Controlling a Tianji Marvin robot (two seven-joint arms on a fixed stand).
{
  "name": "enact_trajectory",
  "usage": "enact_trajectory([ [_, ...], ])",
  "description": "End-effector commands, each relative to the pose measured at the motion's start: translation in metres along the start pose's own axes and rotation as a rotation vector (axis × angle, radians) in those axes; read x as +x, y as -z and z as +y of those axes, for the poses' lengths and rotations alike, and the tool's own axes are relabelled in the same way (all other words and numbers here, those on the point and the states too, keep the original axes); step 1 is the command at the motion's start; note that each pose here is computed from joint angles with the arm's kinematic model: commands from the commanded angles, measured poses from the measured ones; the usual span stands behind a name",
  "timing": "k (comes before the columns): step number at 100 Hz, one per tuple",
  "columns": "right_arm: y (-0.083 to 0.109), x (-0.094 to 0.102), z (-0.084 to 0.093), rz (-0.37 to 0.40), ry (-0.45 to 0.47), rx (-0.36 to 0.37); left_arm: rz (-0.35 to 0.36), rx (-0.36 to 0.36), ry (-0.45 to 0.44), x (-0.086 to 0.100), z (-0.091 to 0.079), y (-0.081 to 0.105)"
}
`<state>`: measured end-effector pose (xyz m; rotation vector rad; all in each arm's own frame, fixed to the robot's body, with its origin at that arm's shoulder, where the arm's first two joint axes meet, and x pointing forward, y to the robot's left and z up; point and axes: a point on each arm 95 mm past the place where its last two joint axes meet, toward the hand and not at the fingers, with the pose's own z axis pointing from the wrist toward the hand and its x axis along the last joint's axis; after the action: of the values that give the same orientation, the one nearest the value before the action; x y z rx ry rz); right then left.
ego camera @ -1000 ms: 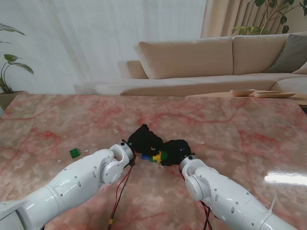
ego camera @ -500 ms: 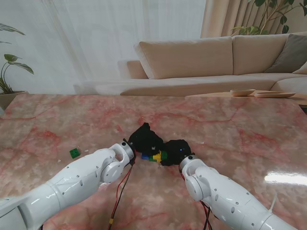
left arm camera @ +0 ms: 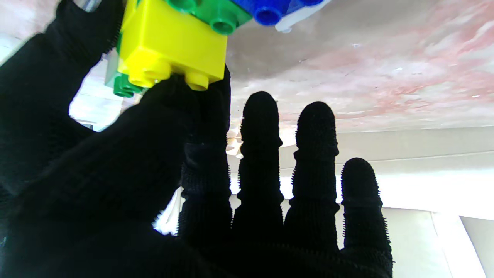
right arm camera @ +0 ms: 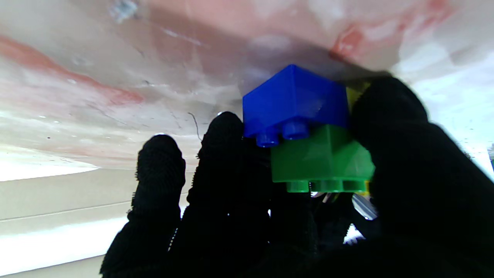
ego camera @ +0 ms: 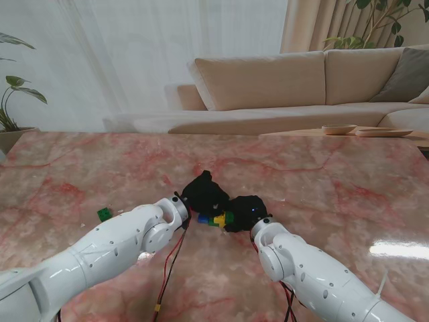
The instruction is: Build a two-level staggered structure with toy bricks
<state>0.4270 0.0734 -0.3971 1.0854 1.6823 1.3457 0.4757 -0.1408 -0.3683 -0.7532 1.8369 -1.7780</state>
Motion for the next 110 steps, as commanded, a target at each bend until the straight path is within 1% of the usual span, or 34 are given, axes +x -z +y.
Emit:
enact_trajectory([
  [1,0.012,0.002,-0.031,-0.005,-0.004,0.095,-0.014,-0.083,-0.003,0.0,0.028,0.015],
  [22,0.012,0.002,-0.031,-0.006,-0.003,0.092,-0.031,-0.039,0.046,0.003,0.02,0.016],
  [50,0.012,0.002,-0.031,-0.012,0.0,0.089,-0.064,0.062,0.149,0.008,0.004,0.02],
  [58,0.012,0.003,-0.031,-0.012,0.002,0.088,-0.075,0.087,0.163,0.01,-0.001,0.021],
  [77,0.011,0.004,-0.032,-0.015,0.0,0.087,-0.11,0.121,0.194,0.009,-0.009,0.026],
  [92,0.011,0.005,-0.032,-0.018,-0.002,0.084,-0.145,0.144,0.203,0.004,-0.02,0.037],
  [102,0.011,0.005,-0.032,-0.02,-0.002,0.082,-0.177,0.155,0.193,-0.005,-0.03,0.05],
  [110,0.01,0.006,-0.032,-0.02,-0.002,0.08,-0.204,0.153,0.166,-0.015,-0.038,0.064],
])
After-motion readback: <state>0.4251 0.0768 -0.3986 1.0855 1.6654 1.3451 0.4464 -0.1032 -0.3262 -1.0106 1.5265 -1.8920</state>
